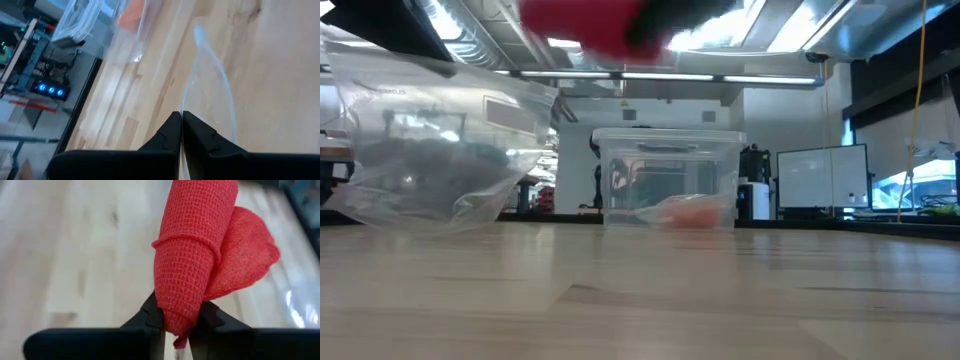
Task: Roll bandage
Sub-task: Put the rolled red bandage into the transparent zip bag
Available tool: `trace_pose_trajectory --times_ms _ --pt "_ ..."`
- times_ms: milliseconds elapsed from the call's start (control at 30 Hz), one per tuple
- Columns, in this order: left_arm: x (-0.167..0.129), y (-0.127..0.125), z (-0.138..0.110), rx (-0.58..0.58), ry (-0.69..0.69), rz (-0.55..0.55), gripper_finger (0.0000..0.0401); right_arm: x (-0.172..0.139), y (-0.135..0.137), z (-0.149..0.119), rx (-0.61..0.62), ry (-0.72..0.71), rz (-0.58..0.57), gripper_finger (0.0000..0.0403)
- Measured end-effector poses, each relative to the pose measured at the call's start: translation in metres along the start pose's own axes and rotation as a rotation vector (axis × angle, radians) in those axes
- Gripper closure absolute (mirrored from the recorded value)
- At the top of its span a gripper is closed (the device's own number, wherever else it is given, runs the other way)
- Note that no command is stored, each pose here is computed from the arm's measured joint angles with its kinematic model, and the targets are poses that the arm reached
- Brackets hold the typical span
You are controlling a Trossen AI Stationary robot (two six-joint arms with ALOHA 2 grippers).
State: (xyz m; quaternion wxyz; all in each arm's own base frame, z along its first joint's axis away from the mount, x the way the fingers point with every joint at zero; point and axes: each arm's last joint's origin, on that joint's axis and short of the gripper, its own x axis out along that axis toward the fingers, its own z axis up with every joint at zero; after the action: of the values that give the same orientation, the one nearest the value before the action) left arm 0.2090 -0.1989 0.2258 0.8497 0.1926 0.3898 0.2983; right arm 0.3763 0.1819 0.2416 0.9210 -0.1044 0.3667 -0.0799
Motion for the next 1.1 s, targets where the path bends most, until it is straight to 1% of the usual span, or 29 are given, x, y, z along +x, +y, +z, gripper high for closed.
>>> trace_pose_trajectory --times_ms 100,200,233,333,467,600,833,1100 --pt "0.001 -0.003 0.003 0.004 -0.017 -0.02 0.0398 -0.013 0.011 0.013 -0.015 -0.096 0.014 0.0351" --pt "0.005 -0.007 0.008 0.003 -0.037 -0.039 0.0398 -0.013 0.017 0.022 -0.004 -0.184 0.035 0.0352" --pt "0.006 -0.008 0.009 -0.005 -0.04 -0.043 0.0398 -0.011 0.017 0.023 -0.002 -0.194 0.035 0.0352" --pt "0.01 -0.008 0.013 -0.03 -0.042 -0.047 0.0398 0.002 0.017 0.021 0.002 -0.184 0.032 0.0351" --pt "0.013 -0.009 0.016 -0.063 -0.043 -0.05 0.0398 0.021 0.016 0.013 -0.011 -0.133 0.02 0.0351" --pt "0.014 -0.009 0.017 -0.07 -0.043 -0.051 0.0398 0.034 0.014 0.008 -0.007 -0.104 0.005 0.035" --pt "0.014 -0.009 0.017 -0.094 -0.043 -0.05 0.0398 0.047 0.01 -0.002 0.005 -0.027 -0.011 0.0349" --pt "0.015 -0.008 0.018 -0.104 -0.055 -0.04 0.0398 0.053 0.008 -0.004 0.03 0.0 0.009 0.0348"
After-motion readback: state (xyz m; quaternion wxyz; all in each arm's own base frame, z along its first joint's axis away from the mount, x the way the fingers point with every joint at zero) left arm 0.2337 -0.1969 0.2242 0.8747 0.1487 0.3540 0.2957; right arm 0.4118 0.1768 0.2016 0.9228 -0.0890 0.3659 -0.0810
